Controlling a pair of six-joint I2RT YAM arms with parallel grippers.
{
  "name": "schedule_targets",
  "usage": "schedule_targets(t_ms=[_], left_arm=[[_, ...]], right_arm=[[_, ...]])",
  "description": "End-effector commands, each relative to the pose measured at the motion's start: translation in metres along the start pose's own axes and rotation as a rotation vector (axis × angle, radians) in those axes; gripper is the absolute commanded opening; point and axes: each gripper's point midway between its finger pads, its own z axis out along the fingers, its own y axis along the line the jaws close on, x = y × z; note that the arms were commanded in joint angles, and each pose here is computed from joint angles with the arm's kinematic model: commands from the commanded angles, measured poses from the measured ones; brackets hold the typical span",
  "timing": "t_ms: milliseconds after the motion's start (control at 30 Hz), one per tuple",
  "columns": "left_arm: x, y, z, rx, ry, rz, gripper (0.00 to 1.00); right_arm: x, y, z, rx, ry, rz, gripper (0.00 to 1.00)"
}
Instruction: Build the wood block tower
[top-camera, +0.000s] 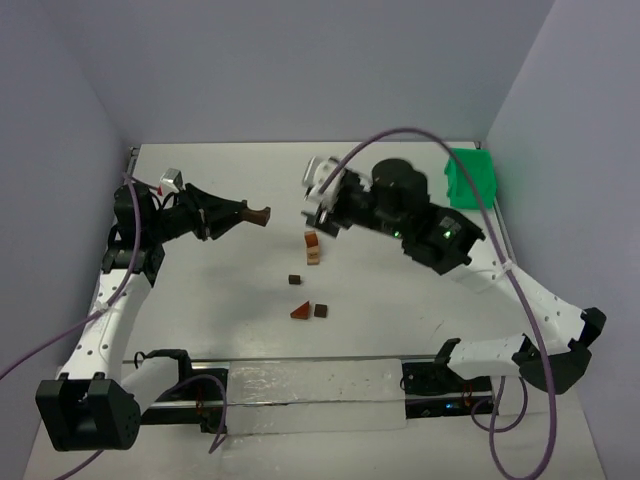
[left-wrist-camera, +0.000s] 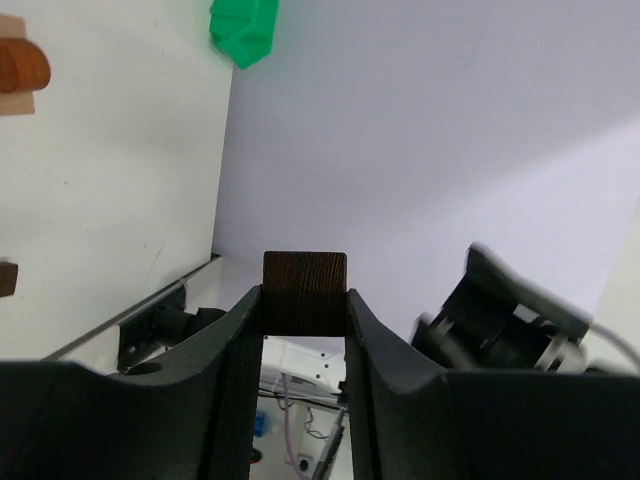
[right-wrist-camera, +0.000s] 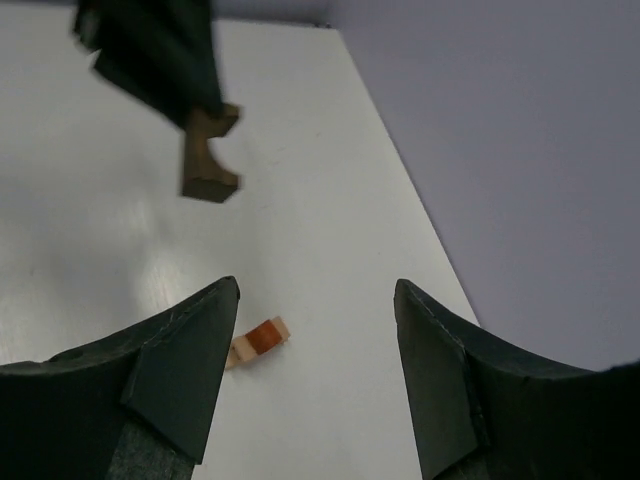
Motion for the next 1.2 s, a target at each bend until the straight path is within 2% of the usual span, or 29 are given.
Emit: schedule_targets(t_ms=[0, 133, 500, 867, 1167], left_arm=[[0.0, 0.007, 0.0, -0.037, 0.016, -0.153, 0.0], [0.001, 0.008, 0.001, -0.049, 0.025, -0.184, 0.0], [0.0, 0.005, -0.002, -0.139, -0.05, -0.194, 0.0], [-0.007, 0.005, -0.003, -0.248, -0.181, -0.182, 0.0], [-0.006, 0.009, -0.002, -0.29, -0.199, -0.184, 0.0]], right_arm=[[0.0, 0.009, 0.009, 0.22, -0.038, -0.375, 0.75], [0.001, 0.042, 0.019, 0.204, -0.082, -0.452, 0.85], [-0.002, 0.062, 0.052, 0.247, -0.107, -0.484, 0.85], [0.006, 0.095, 0.08, 0.062, -0.077, -0.468, 0.85], [0.005, 0.1, 0.097, 0.05, -0.081, -0.487, 0.83]])
